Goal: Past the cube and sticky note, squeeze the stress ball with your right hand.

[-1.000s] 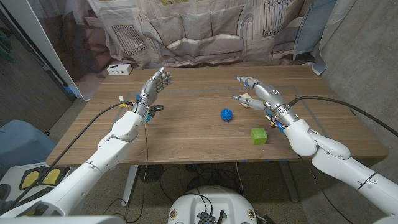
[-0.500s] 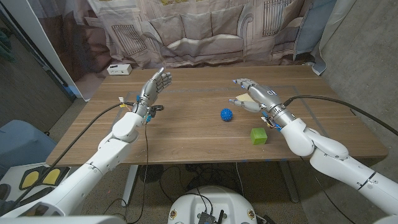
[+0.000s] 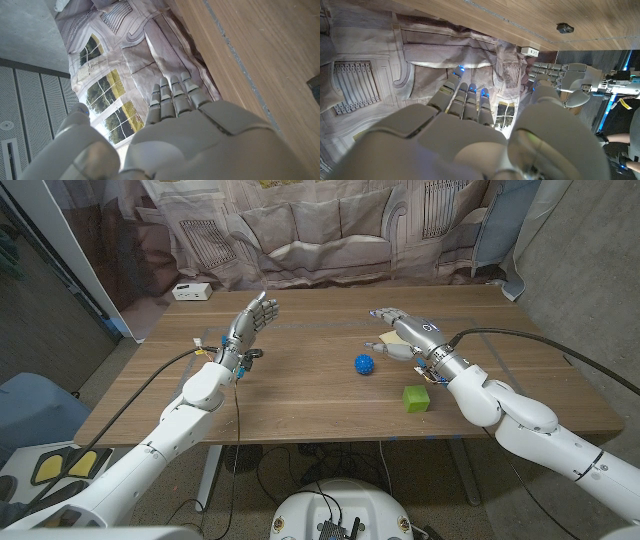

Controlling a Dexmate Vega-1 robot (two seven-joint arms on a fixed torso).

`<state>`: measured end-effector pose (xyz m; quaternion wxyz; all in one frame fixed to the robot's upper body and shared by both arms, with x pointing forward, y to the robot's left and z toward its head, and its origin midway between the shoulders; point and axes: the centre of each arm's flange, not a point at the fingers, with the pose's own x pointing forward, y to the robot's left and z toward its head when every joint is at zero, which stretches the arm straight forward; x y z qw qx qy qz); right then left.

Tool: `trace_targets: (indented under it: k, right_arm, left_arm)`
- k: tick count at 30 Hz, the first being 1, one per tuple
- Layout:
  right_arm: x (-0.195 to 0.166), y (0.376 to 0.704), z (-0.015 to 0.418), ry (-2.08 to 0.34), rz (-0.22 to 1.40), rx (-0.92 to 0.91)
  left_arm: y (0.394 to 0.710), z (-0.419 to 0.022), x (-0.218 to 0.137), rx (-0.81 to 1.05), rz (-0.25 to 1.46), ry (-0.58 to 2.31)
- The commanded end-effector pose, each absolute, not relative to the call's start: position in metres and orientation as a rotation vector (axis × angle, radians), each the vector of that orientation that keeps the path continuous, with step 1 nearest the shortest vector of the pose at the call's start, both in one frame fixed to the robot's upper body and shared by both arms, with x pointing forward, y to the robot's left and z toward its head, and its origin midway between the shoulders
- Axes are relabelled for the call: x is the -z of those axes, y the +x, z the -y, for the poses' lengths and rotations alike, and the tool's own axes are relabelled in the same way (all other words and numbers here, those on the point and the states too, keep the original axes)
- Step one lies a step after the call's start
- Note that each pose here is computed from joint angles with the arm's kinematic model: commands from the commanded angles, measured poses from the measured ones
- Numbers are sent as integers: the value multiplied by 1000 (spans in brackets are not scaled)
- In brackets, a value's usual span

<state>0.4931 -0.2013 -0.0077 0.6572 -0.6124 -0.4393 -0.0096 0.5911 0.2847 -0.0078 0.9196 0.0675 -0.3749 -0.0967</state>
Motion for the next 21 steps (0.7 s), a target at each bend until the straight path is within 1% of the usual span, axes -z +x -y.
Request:
trace_targets:
  k: [1,8,21]
  right_arm:
    - [3,496,194,-1446,953,3]
    - [-1,500,188,-1498,900,-9]
    - [-6,511,182,-1548,858,-30]
  left_arm:
    - [590,-282,7,199,774,144]
    - [591,-278,8,211,773,144]
    - [594,-282,5,206,778,140]
